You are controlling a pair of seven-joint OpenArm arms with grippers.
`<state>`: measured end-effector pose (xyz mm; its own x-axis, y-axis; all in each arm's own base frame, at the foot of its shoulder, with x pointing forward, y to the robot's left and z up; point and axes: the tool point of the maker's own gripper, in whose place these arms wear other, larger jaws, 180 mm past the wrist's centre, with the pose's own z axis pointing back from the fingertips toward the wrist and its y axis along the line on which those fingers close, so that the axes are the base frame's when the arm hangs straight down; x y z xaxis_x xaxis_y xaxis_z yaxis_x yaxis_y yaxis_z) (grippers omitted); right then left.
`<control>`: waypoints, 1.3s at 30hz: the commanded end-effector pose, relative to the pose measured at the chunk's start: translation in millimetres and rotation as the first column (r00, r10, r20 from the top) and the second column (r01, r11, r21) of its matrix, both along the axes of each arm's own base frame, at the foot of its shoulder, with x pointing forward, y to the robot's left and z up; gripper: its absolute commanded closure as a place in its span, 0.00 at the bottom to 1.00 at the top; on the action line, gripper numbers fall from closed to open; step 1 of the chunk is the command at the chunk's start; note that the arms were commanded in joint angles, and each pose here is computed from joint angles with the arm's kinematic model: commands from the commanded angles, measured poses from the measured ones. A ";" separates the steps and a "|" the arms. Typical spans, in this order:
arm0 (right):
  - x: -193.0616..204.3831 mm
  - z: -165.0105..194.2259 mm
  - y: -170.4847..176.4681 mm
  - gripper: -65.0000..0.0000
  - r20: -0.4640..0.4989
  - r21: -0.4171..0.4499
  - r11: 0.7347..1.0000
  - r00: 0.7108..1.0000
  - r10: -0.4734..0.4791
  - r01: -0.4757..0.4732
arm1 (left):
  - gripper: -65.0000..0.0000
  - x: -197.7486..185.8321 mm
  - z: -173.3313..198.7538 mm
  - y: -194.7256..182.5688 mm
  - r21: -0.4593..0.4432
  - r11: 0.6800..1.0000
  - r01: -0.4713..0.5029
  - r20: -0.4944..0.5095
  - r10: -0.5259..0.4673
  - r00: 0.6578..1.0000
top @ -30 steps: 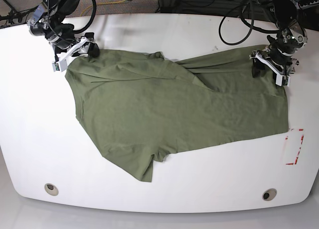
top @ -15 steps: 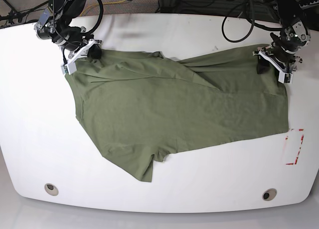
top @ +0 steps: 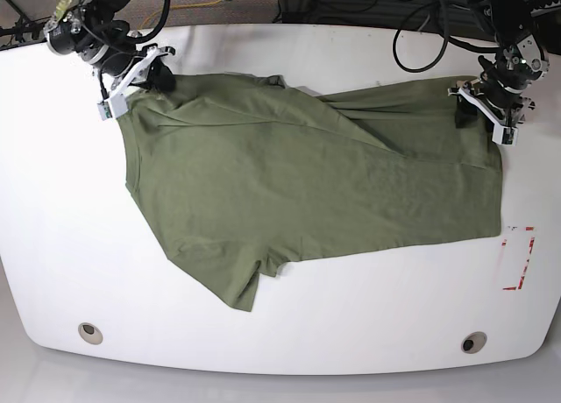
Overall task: Fold the T-shirt properly
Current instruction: 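Release and regrasp the shirt edge with the right gripper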
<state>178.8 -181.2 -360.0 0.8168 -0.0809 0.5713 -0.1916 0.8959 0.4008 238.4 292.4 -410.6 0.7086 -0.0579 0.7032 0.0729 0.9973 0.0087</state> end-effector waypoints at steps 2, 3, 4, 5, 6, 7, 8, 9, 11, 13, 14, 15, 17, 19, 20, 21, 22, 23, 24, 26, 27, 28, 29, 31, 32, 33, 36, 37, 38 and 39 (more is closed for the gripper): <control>19.0 33.0 -3.7 1.00 0.138 0.033 0.999 0.990 0.035 -0.040 | 0.45 -1.0 5.2 11.3 0.042 0.999 0.006 -0.013 -0.005 1.000; 21.5 39.2 -2.5 1.00 0.162 0.051 0.997 0.986 0.043 -0.052 | 0.45 -0.9 6.0 12.9 0.046 0.999 0.006 -0.013 -0.006 1.000; 27.7 46.4 -2.2 1.00 0.192 0.061 0.996 0.980 0.051 -0.064 | 0.45 -1.3 5.3 13.4 0.046 0.999 0.006 -0.015 -0.005 1.000; 33.2 52.5 -2.6 1.00 0.217 0.065 0.995 0.975 0.054 -0.070 | 0.45 -1.1 5.9 14.5 0.049 0.999 0.007 -0.015 -0.006 1.000; 39.3 58.5 -3.3 1.00 0.241 0.068 0.995 0.969 0.058 -0.077 | 0.45 -0.6 8.0 17.7 0.059 0.998 0.009 -0.014 -0.008 1.000; 44.4 62.3 -3.7 1.00 0.257 0.065 0.995 0.965 0.059 -0.078 | 0.45 -0.8 8.7 18.8 0.062 0.998 0.010 -0.015 -0.009 1.000; 48.1 65.0 -3.7 1.00 0.269 0.064 0.995 0.961 0.059 -0.079 | 0.45 -2.8 7.7 19.2 0.063 0.998 0.009 -0.019 -0.008 1.000; 50.6 66.0 -4.4 1.00 0.274 0.064 0.995 0.960 0.058 -0.078 | 0.45 -5.2 6.9 20.3 0.066 0.998 0.010 -0.025 -0.008 1.000; 61.5 65.4 -6.4 1.00 0.283 0.089 0.993 0.958 0.044 -0.072 | 0.45 -6.7 6.1 19.8 0.066 0.998 0.012 -0.029 -0.010 1.000; 74.5 62.5 -9.5 1.00 0.285 0.123 0.991 0.958 0.020 -0.058 | 0.45 -6.7 6.1 19.8 0.066 0.998 0.012 -0.029 -0.010 1.000; 78.4 58.6 -11.2 1.00 0.276 0.135 0.990 0.961 0.010 -0.049 | 0.45 -7.3 5.7 19.8 0.066 0.998 0.012 -0.030 -0.010 0.999; 81.3 54.1 -13.1 1.00 0.263 0.143 0.989 0.965 0.001 -0.040 | 0.45 -7.3 5.7 19.8 0.066 0.998 0.012 -0.030 -0.010 0.999; 91.2 45.8 -17.2 1.00 0.240 0.157 0.987 0.971 -0.017 -0.022 | 0.45 -7.0 6.2 20.3 0.068 0.998 0.013 -0.029 -0.011 1.000; 99.4 42.1 -18.8 1.00 0.231 0.174 0.985 0.973 -0.029 -0.012 | 0.45 -7.0 6.2 20.3 0.068 0.998 0.013 -0.029 -0.011 1.000; 105.0 41.6 -20.0 1.00 0.231 0.186 0.983 0.972 -0.035 -0.008 | 0.45 -6.8 6.7 20.3 0.068 0.998 0.013 -0.028 -0.011 1.000; 109.6 42.6 -23.4 1.00 0.232 0.187 0.982 0.972 -0.036 -0.008 | 0.45 -6.9 6.8 20.8 0.069 0.998 0.011 -0.027 -0.010 1.000; 113.5 44.4 -26.3 1.00 0.237 0.186 0.983 0.971 -0.037 -0.008 | 0.45 -6.9 6.8 20.8 0.069 0.998 0.011 -0.027 -0.010 1.000; 118.9 46.2 -28.8 1.00 0.242 0.191 0.982 0.969 -0.041 -0.006 | 0.45 -7.2 6.4 20.8 0.068 0.998 0.011 -0.029 -0.009 1.000; 125.7 48.8 -31.3 1.00 0.249 0.197 0.980 0.967 -0.045 -0.005 | 0.45 -7.2 6.4 20.8 0.068 0.998 0.011 -0.029 -0.009 1.000; 136.9 50.1 -33.6 1.00 0.251 0.222 0.975 0.966 -0.056 -0.001 | 0.45 -7.2 6.4 20.8 0.068 0.998 0.011 -0.029 -0.009 1.000; 141.6 51.3 -38.0 1.00 0.251 0.225 0.974 0.966 -0.060 0.002 | 0.45 -7.2 6.4 20.8 0.068 0.998 0.011 -0.029 -0.009 1.000; 145.0 51.4 -40.1 0.99 0.249 0.229 0.973 0.967 -0.062 0.003 | 0.45 -7.2 6.4 20.8 0.068 0.998 0.011 -0.029 -0.009 1.000; 150.5 50.4 -42.7 0.93 0.242 0.241 0.971 0.968 -0.066 0.006 | 0.45 -7.4 5.9 20.8 0.067 0.998 0.011 -0.030 -0.009 1.000; 159.3 44.2 -42.4 0.76 0.211 0.256 0.967 0.976 -0.054 -0.002 | 0.45 -7.0 6.2 20.3 0.068 0.998 0.013 -0.029 -0.011 1.000; 161.0 42.5 -45.0 0.70 0.201 0.252 0.968 0.978 -0.049 -0.004 | 0.45 -6.9 6.1 19.8 0.067 0.998 0.014 -0.029 -0.012 0.999; 163.8 42.6 -50.2 0.60 0.198 0.244 0.970 0.979 -0.050 0.000 | 0.45 -6.9 6.1 19.8 0.067 0.998 0.014 -0.029 -0.012 0.999; 167.2 34.7 -63.4 0.36 0.174 0.219 0.975 0.983 -0.066 0.027 | 0.45 -7.6 4.7 19.8 0.065 0.998 0.013 -0.033 -0.011 0.999; 168.2 31.1 -69.5 0.28 0.164 0.202 0.979 0.984 -0.074 0.041 | 0.45 -6.8 4.9 19.4 0.064 0.998 0.014 -0.032 -0.012 0.999; 169.1 31.3 -74.9 0.24 0.164 0.184 0.982 0.983 -0.079 0.048 | 0.45 -6.2 5.7 18.9 0.066 0.998 0.017 -0.030 -0.015 0.999; 168.5 30.4 -81.0 0.22 0.159 0.157 0.986 0.984 -0.079 0.053 | 0.45 -5.8 6.0 18.4 0.066 0.998 0.018 -0.029 -0.016 0.999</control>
